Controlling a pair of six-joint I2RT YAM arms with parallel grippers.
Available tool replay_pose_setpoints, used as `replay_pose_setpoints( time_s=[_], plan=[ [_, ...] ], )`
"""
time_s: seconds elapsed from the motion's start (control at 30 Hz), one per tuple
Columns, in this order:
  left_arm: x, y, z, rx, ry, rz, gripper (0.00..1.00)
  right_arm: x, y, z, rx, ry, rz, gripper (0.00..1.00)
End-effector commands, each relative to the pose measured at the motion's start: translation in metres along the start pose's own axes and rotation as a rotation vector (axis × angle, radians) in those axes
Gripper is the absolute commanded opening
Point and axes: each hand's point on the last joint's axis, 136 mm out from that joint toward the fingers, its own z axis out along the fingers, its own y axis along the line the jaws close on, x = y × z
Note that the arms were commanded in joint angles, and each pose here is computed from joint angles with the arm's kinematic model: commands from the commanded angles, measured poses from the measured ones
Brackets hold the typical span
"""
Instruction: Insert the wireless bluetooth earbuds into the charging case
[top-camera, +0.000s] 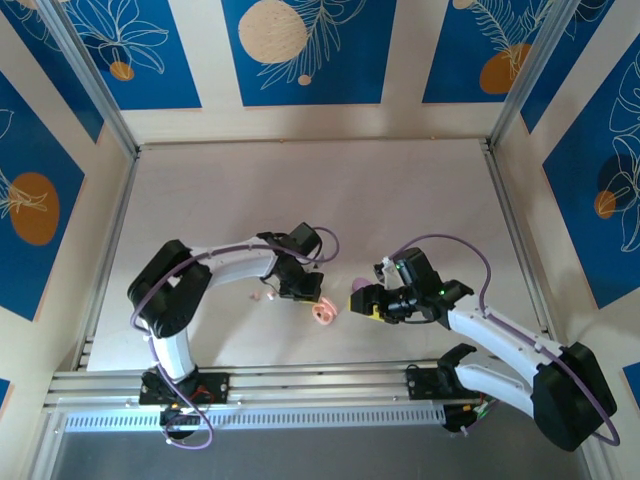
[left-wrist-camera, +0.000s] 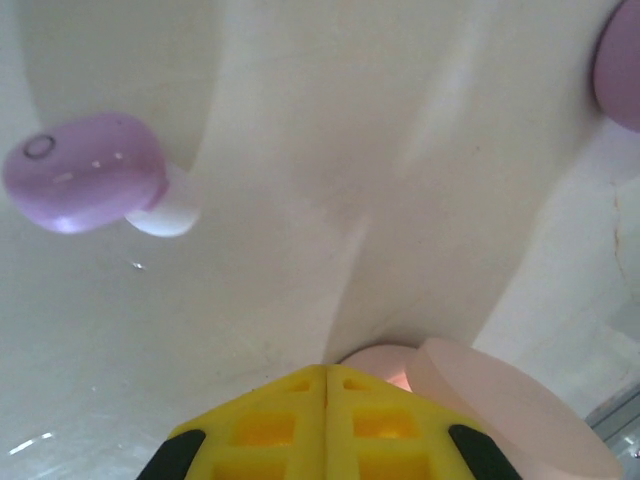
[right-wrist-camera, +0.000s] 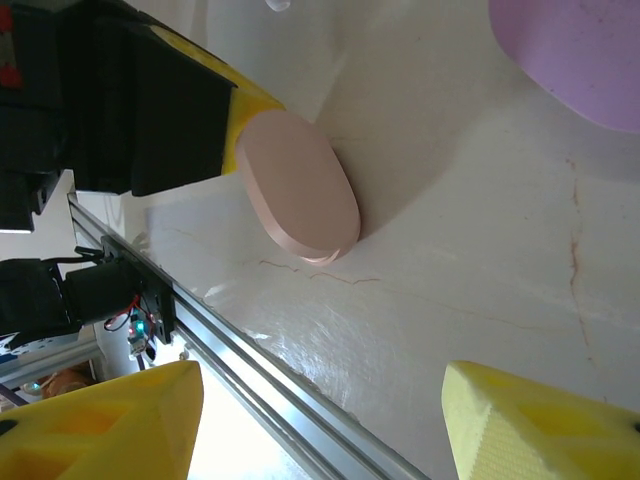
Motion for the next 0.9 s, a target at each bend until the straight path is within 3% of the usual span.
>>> replay_pose_setpoints(
  time_s=[0.0, 0.17, 0.23, 0.4, 0.63, 0.8, 0.87],
  plan=[
    [0.003, -0.001, -0.009, -0.006, -0.033, -0.018, 0.0, 0.008, -0.003, -0.001, -0.005, 0.026, 0.0, 0.65],
    [-0.002, -0.002, -0.033, -0.037, -0.103, -0.017, 0.0, 0.006, 0.003, -0.006, -0.009, 0.018, -0.014, 0.67],
    [-0.003, -0.003, -0.046, -0.047, -0.136, -0.012, 0.06, 0.002, 0.007, -0.01, -0.005, 0.009, -0.029, 0.69],
    [0.003, 0.01, -0.078, -0.11, -0.229, -0.023, 0.41, -0.006, 0.023, -0.02, -0.004, -0.003, -0.08, 0.77],
    [0.02, 0.036, -0.116, -0.19, -0.323, -0.069, 1.0, -0.024, 0.042, -0.022, -0.003, 0.009, -0.145, 0.87],
    [0.029, 0.067, -0.13, -0.29, -0.353, -0.127, 1.0, -0.036, 0.051, -0.021, 0.009, 0.02, -0.174, 1.0],
    [0.028, 0.077, -0.131, -0.314, -0.354, -0.136, 1.0, -0.041, 0.055, -0.02, 0.009, 0.028, -0.184, 0.99]
  ],
)
